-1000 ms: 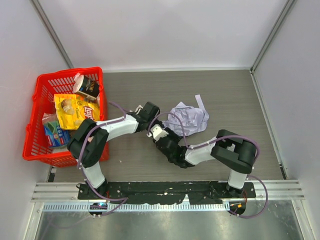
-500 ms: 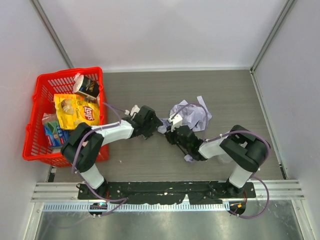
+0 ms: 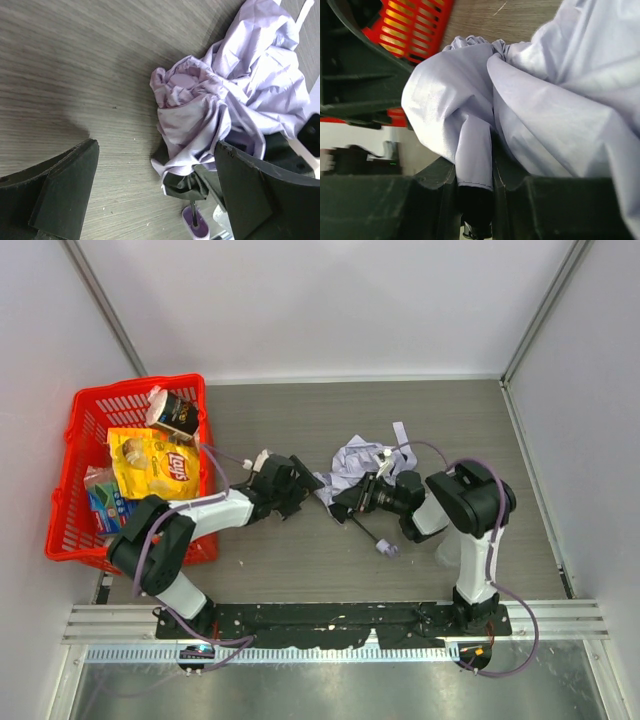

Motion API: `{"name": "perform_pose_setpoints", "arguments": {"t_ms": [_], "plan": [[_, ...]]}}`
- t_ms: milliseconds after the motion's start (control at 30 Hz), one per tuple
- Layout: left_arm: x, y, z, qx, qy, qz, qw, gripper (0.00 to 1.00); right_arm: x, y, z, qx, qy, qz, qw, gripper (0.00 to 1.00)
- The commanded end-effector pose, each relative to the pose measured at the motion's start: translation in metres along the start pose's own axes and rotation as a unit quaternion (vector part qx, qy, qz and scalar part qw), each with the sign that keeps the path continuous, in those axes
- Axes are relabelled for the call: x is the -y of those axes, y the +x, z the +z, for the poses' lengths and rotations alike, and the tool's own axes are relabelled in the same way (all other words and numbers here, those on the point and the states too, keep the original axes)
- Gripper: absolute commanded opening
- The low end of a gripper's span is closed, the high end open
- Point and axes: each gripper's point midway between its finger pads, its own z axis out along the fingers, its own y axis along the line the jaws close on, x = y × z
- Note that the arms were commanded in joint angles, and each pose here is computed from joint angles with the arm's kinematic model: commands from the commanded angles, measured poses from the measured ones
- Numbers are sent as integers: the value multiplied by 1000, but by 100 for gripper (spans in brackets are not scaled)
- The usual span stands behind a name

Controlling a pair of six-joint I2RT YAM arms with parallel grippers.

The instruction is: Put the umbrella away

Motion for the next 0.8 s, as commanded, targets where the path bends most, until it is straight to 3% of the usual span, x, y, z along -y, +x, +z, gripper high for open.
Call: {"name": "perform_pose_setpoints", "arguments": {"t_ms": [0,233,433,633,733,767], "plan": [[18,5,-1,-15,45,-62,997,100,-11,34,-19,-63,-63,234,968,1],[21,19,22,-48,36,-119,991,100,0,37,-13,-60,-74,243,965,1],[16,29,45,-35,4,-109,993,100,-2,40,-14,-74,-76,229,968,1],[-11,33,69,-19,-9,-81,997,56,-6,40,-15,-89,-88,211,969,1],[-22,34,70,-16,-19,-69,997,14,-8,42,-17,-104,-79,208,969,1],[-25,34,68,-16,-26,-61,998,8,-10,43,-18,-111,-72,202,970,2]]}}
